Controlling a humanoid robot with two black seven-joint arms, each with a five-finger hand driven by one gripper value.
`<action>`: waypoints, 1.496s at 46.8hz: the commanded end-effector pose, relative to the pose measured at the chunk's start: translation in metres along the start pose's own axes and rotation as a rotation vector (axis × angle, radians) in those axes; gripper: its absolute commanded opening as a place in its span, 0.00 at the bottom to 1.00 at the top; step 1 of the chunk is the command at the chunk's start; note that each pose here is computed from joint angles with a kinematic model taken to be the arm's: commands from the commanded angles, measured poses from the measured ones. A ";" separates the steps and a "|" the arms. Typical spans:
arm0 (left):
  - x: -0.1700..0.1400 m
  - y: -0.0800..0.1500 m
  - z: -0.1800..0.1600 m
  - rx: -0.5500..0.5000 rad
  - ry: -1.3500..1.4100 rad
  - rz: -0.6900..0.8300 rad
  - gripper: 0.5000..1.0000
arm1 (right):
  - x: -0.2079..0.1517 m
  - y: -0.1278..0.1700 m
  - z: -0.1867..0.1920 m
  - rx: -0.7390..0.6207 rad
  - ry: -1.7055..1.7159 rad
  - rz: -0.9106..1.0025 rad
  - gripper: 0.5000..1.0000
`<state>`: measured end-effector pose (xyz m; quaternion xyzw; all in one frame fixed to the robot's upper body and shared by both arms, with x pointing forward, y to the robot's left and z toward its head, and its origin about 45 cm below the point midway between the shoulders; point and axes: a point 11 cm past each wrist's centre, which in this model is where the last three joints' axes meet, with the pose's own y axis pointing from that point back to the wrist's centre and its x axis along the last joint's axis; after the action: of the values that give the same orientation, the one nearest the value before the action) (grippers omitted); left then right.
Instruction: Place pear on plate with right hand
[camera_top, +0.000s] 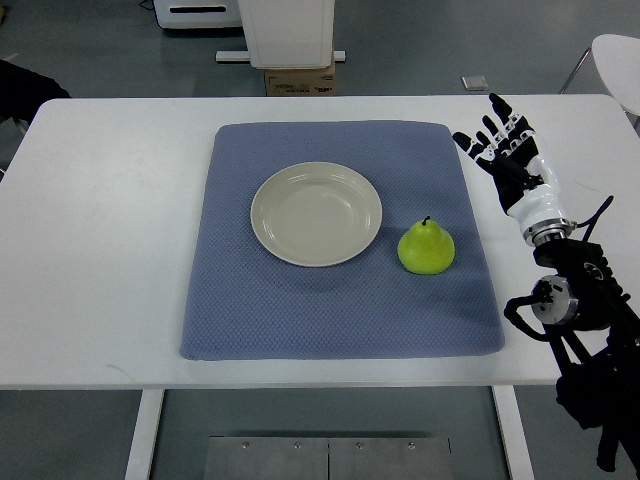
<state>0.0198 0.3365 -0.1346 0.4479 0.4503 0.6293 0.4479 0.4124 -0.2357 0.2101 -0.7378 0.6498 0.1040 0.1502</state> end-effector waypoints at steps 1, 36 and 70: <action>0.000 0.000 0.000 0.001 0.000 0.000 1.00 | 0.000 0.000 0.000 0.003 0.000 0.000 1.00; 0.001 0.000 -0.001 0.003 0.000 0.001 1.00 | -0.010 -0.006 -0.009 0.032 0.003 -0.030 1.00; 0.001 0.000 -0.001 0.003 0.000 0.001 1.00 | -0.015 -0.007 -0.012 0.069 0.009 -0.040 1.00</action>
<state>0.0186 0.3369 -0.1346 0.4487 0.4507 0.6292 0.4469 0.4159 -0.2257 0.2265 -0.7453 0.6390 0.0761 0.1743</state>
